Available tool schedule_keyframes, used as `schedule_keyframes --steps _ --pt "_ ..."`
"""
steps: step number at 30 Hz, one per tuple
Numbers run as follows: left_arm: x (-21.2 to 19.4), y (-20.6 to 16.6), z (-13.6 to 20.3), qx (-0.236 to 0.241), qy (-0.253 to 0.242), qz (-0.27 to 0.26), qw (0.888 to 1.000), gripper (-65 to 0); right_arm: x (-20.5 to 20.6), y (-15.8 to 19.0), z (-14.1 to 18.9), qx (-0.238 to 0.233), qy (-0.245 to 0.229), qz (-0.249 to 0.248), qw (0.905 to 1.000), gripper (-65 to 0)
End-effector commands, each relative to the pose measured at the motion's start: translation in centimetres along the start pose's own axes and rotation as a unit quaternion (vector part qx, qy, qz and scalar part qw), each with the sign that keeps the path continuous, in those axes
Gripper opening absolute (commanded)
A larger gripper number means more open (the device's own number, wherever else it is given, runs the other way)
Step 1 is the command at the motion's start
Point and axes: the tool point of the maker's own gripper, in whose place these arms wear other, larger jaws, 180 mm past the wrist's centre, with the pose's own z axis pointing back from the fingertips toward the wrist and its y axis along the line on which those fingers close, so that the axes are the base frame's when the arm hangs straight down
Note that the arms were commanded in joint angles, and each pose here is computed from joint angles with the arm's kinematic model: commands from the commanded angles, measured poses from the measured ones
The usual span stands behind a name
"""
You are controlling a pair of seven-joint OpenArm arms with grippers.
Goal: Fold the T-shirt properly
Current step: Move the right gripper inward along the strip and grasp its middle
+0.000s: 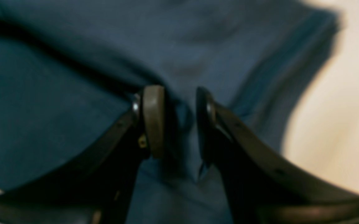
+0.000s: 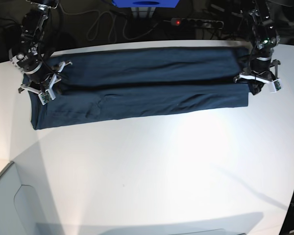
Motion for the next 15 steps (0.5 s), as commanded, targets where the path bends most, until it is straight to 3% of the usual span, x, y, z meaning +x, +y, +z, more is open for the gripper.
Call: schedule_keyframes --steps 1,7,13,15 --pt "1.3 0.0 0.1 -0.001 -0.022 -0.005 1.000 -65.0 1.5 -0.7 0.9 -0.011 -0.026 0.011 0.9996 -50.8" --pt "1.1 0.0 0.2 -0.001 -0.020 -0.003 1.000 -65.0 4.3 -0.6 3.0 -0.033 -0.055 0.041 0.9971 -50.8" --pt "1.0 0.1 0.2 0.000 -0.019 -0.003 1.000 -65.0 5.4 2.8 2.3 0.007 -0.034 0.082 0.9961 -50.3" --pt "1.0 0.1 0.2 0.000 -0.019 -0.003 1.000 -65.0 6.4 3.7 1.6 0.021 -0.034 0.095 0.9946 -46.3"
